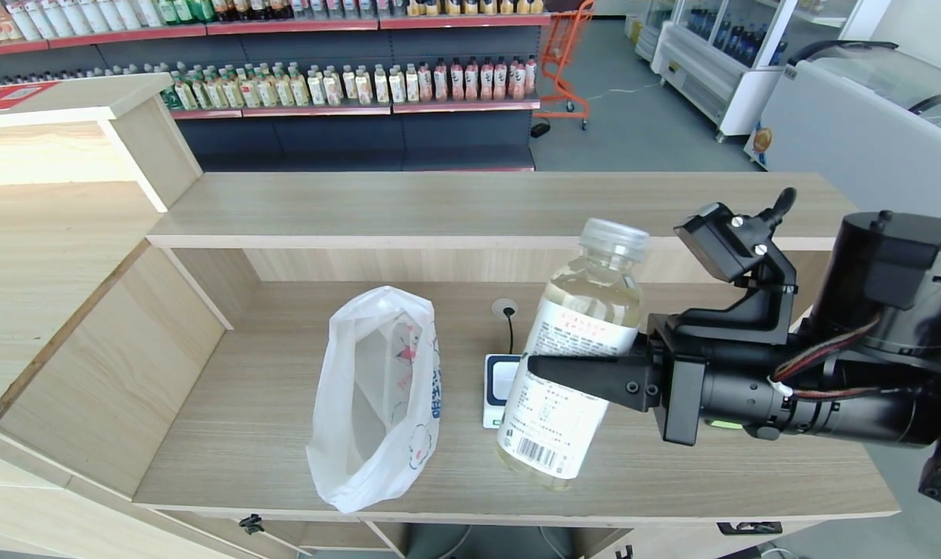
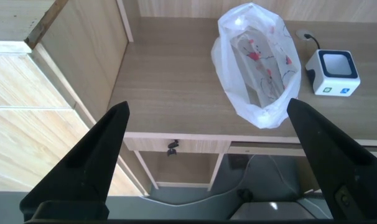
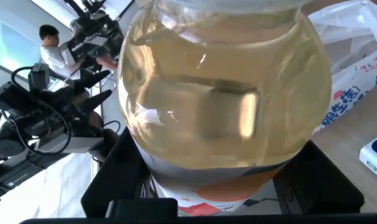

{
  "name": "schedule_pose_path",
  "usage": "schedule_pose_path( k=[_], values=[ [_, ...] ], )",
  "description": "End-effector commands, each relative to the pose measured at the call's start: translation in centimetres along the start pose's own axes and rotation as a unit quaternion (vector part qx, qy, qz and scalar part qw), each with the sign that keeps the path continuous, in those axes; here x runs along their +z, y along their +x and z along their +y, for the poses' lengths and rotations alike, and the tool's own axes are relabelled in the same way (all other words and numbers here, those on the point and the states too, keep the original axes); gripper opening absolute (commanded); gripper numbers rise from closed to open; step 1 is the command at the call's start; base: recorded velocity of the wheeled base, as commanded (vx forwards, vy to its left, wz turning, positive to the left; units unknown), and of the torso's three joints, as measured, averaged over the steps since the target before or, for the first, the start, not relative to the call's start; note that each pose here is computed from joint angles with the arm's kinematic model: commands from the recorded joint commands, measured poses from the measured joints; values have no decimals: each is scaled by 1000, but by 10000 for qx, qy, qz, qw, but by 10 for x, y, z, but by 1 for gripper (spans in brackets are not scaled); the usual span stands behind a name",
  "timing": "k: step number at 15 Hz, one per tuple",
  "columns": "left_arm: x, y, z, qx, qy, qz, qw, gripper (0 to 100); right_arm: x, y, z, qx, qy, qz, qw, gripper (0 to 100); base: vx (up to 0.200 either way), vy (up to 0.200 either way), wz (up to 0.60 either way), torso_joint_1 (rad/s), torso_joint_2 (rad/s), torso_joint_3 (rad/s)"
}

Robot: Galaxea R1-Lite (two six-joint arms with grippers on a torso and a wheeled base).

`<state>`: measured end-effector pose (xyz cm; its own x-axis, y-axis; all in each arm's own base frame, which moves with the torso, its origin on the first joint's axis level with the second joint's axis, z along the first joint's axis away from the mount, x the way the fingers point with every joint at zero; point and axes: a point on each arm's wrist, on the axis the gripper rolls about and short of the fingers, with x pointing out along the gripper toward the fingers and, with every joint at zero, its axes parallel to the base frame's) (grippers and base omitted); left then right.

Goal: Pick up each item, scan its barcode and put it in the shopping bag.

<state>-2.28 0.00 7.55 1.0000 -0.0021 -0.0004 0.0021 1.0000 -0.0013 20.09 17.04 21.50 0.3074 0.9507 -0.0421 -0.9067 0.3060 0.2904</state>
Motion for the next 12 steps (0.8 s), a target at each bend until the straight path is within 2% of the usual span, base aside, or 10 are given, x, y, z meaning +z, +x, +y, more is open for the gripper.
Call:
schedule_pose_path(
  k=[1,2,3,4,5,6,9,12],
  values=[
    [0,0,0,3,-1,-2,10000,100,-2,-7,-12,-254,-253,20,9994,0,0,0,0,0,0,0],
    [0,0,0,3,-1,-2,10000,100,-4,-12,-25,-505,-547,84,9972,0,0,0,0,0,0,0],
    [0,0,0,3,-1,-2,10000,100,-12,-26,-63,-1142,-1335,357,9838,0,0,0,0,0,0,0],
    [0,0,0,-5,-1,-2,10000,100,-17,-37,-88,-1527,-1697,523,9722,0,0,0,0,0,0,0],
    [0,0,0,3,-1,6,10000,100,-19,-48,-125,-1954,-2145,701,9544,0,0,0,0,0,0,0],
    [0,0,0,3,-1,-2,10000,100,-20,-48,-150,-2111,-2394,796,9443,0,0,0,0,0,0,0],
    [0,0,0,3,-1,6,10000,100,-28,-16,-202,-1886,-3440,512,9184,0,0,0,0,0,0,0],
    [0,0,0,3,-1,-2,10000,100,-43,10,-227,-1168,-4274,320,8959,0,0,0,0,0,0,0]
  ],
)
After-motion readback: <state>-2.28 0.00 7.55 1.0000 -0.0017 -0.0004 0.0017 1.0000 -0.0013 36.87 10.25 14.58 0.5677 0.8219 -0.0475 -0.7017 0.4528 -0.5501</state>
